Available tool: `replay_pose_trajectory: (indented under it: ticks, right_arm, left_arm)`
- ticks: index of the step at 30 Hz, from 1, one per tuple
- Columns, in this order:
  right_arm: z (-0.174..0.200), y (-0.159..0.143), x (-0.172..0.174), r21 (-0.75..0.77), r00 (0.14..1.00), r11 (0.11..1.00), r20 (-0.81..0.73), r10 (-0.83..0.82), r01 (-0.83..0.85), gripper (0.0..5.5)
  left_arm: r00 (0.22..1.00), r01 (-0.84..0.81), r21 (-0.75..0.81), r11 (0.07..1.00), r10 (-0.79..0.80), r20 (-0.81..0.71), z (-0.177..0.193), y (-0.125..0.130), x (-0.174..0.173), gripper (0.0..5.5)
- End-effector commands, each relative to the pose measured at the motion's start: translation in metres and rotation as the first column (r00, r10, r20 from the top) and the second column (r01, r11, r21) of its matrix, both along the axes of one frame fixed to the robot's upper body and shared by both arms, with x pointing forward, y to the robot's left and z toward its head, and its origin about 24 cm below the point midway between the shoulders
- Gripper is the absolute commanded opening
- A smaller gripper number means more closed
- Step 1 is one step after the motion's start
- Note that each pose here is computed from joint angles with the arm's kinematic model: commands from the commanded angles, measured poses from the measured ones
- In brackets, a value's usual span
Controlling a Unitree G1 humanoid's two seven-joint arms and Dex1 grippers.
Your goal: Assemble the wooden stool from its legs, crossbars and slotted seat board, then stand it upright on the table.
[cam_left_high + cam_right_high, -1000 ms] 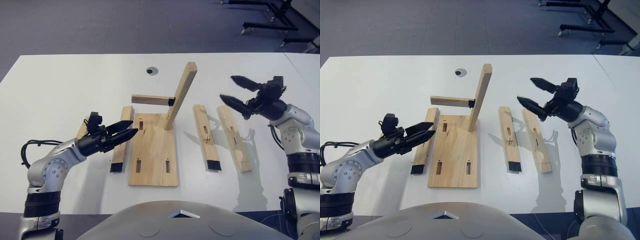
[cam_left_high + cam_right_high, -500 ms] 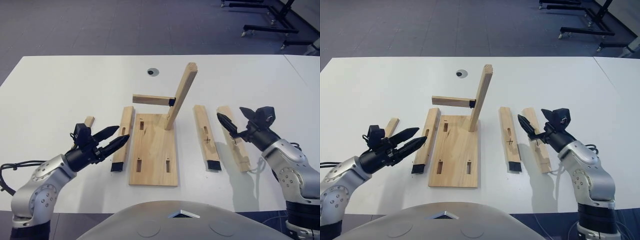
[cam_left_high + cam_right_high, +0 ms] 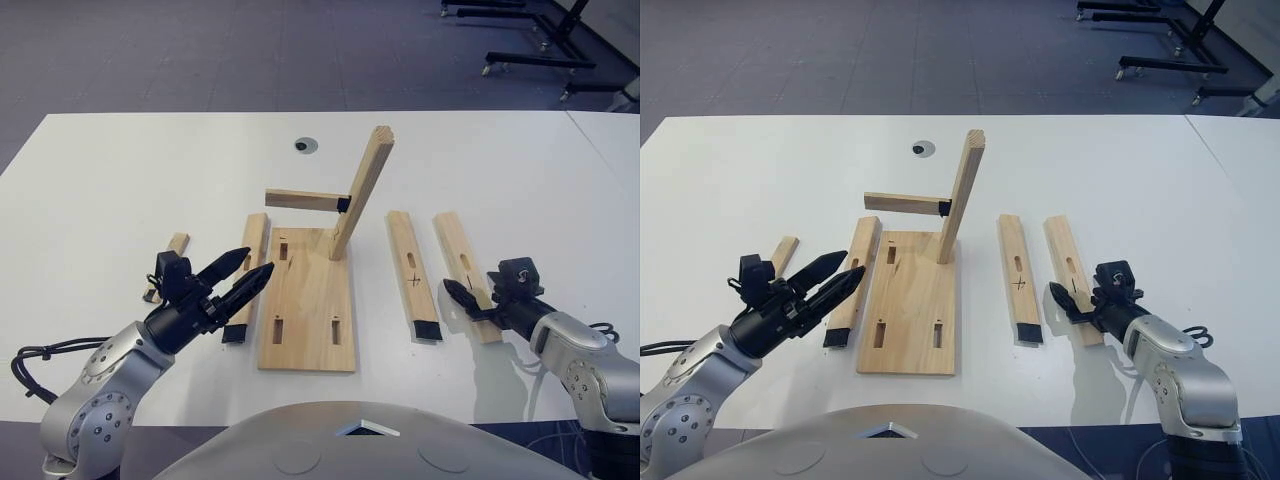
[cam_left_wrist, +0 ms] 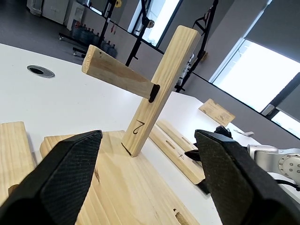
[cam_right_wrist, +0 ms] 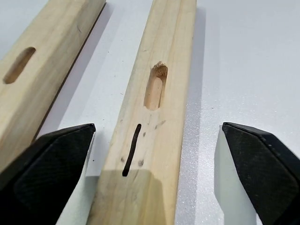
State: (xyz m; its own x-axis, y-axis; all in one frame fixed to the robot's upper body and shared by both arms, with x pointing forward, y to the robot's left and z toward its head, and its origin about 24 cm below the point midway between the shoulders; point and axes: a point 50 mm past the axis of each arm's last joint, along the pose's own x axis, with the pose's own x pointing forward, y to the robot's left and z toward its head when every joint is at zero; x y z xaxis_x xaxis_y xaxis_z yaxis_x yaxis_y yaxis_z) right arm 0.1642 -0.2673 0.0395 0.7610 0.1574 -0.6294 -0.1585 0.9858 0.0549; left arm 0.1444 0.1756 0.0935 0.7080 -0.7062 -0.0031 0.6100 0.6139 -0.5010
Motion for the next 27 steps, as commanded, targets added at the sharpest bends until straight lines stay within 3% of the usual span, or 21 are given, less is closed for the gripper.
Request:
replay_pose_trajectory:
  ticks: [1,14,19,23,27]
  right_arm:
    - [-0.013,0.003,-0.008,0.030,0.996,1.000,-0.090,-0.006,0.009,4.38]
    - [-0.035,0.003,-0.015,-0.080,0.984,0.994,-0.165,0.061,-0.075,2.03]
    - [-0.034,-0.003,-0.003,-0.089,0.993,0.996,-0.121,-0.019,0.008,2.03]
    - [-0.016,-0.018,0.029,-0.061,0.983,0.982,0.068,-0.173,0.177,2.03]
    - [0.043,-0.022,0.074,0.136,0.871,0.970,0.430,-0.239,0.200,2.03]
  left_arm:
    - [1.000,0.004,0.000,1.000,-0.004,0.013,0.001,-0.002,0.002,3.62]
    - [1.000,0.015,-0.027,1.000,-0.014,0.010,-0.003,-0.006,0.006,3.62]
    - [0.999,0.042,-0.031,0.999,-0.041,0.036,0.000,-0.008,0.007,3.62]
    - [0.996,0.052,-0.042,0.998,-0.049,0.068,0.004,-0.009,0.013,3.62]
    - [0.989,0.062,-0.115,0.991,-0.046,0.141,0.018,-0.005,0.029,3.62]
